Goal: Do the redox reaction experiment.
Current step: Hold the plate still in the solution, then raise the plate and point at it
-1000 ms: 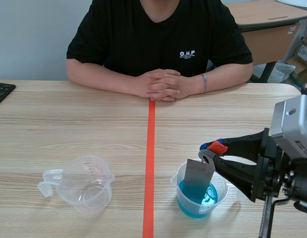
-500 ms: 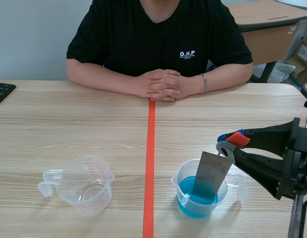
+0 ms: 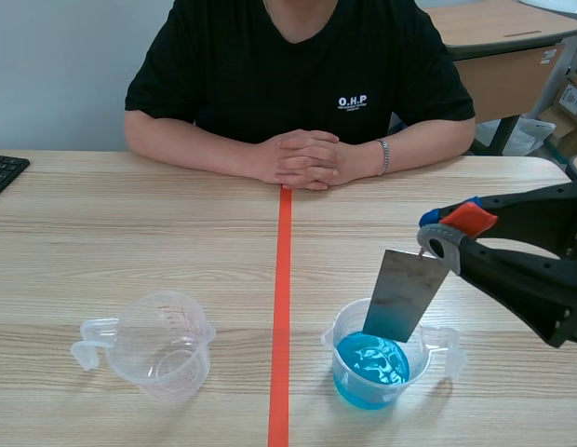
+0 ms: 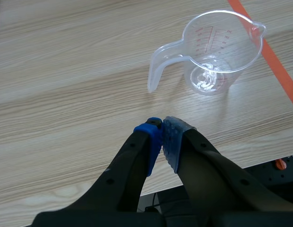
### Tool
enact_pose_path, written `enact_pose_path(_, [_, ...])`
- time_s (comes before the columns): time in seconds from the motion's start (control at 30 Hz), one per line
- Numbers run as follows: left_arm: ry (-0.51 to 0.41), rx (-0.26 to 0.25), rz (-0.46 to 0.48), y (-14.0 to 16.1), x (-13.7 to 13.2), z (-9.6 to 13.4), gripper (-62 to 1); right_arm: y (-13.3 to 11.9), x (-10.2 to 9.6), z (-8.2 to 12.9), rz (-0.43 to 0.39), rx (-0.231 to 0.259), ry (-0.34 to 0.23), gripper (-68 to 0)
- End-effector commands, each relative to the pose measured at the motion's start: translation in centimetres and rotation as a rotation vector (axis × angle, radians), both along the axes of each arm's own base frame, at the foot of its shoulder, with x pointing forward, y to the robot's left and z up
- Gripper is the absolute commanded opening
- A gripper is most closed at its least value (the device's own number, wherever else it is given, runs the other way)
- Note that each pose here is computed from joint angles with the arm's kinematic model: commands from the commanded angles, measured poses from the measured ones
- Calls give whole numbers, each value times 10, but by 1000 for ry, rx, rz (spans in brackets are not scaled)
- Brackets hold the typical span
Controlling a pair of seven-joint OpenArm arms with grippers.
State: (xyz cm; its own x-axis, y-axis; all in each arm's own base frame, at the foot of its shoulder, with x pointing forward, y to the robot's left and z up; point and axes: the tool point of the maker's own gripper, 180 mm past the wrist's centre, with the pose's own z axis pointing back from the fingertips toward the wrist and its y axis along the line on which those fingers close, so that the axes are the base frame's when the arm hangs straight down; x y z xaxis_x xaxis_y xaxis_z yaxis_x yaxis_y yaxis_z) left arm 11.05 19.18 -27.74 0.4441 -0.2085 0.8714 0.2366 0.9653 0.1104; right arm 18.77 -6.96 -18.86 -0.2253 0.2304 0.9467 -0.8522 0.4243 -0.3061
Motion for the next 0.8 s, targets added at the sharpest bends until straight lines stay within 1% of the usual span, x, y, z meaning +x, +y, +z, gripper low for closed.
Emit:
enact_pose_path(0.0, [-19,-7,-5,-2,2,4,-567,1,3,15,0,32,-38,-658])
enact_pose_path(0.03, [-19,-7,-5,-2,2,4,-567,1,4,18,-2,33,-44,-658])
enact_pose_path(0.13, [-19,-7,-5,-2,2,4,-567,3,1,24,17,37,-38,-658])
enact_pose_path(0.27, [-19,-7,-5,-2,2,4,-567,5,2,33,17,30,-59,-658])
enact_pose_path(0.57, [-19,-7,-5,-2,2,4,-567,11,0,51,23,43,-88,-658])
enact_pose_path(0.7, [-19,-7,-5,-2,2,4,-567,13,0,56,23,41,-95,-658])
enact_pose_path(0.77, [-19,-7,-5,-2,2,4,-567,13,1,58,20,47,-93,-658])
